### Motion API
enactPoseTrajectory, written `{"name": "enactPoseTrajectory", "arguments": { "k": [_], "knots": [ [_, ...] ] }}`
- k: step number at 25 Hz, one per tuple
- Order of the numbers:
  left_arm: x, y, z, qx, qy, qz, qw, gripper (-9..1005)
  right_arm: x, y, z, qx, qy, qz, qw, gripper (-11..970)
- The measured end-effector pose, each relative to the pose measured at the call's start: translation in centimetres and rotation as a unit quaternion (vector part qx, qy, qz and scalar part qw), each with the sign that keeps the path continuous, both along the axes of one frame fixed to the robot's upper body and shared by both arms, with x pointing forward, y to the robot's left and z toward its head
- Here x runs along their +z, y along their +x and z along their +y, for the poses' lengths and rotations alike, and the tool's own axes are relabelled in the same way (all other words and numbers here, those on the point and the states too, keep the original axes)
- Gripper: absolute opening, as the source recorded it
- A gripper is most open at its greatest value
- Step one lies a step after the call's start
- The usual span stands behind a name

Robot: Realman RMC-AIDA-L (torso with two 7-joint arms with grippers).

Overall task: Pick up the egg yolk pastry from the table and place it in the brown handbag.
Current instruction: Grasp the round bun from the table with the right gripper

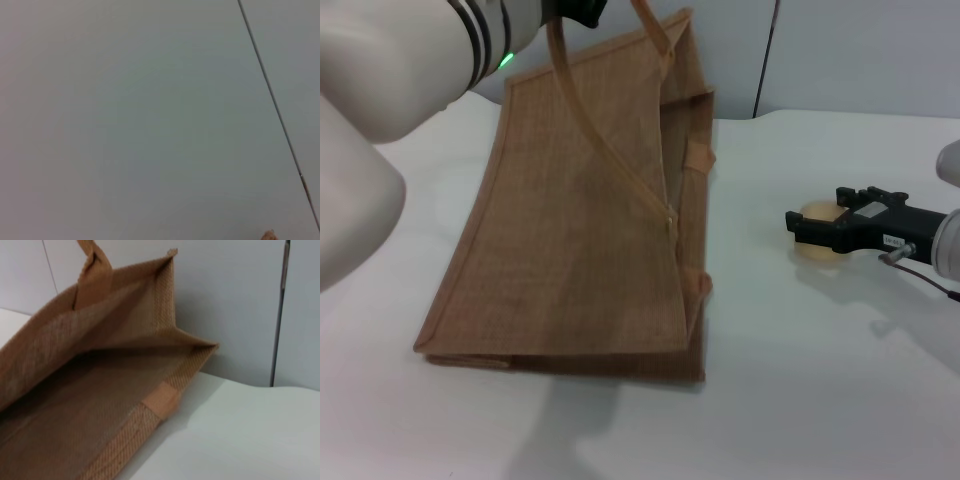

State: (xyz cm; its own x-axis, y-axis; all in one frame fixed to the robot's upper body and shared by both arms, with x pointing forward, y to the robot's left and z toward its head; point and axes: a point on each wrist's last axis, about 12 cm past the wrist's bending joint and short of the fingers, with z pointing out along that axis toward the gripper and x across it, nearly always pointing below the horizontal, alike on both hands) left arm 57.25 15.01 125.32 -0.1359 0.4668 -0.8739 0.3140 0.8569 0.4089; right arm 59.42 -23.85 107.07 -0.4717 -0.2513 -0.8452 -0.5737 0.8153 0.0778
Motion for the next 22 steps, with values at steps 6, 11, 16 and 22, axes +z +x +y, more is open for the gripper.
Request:
{"name": "enactPoseTrajectory", "arguments": {
  "k": [6,11,16,22],
  "knots": [
    [0.0,0.0,-0.1,-0.001,-0.001,0.0,1.0,108,-0.7,0.5,0.3,0.003,-0.008,0.017,1.0,893],
    [0.0,0.0,-0.2,-0.003,-0.002,-0.001,1.0,107,-1.0,0.8,0.4,0.002,-0.012,0.023,1.0,891],
    [-0.3,0.1,-0.2,-0.002,-0.001,0.002,1.0,107,-1.3,0.9,0.5,0.003,-0.015,0.03,0.999,888],
    [-0.4,0.1,-0.3,-0.001,-0.001,0.005,1.0,107,-1.4,1.1,0.5,0.004,-0.015,0.038,0.999,875]
  ]
}}
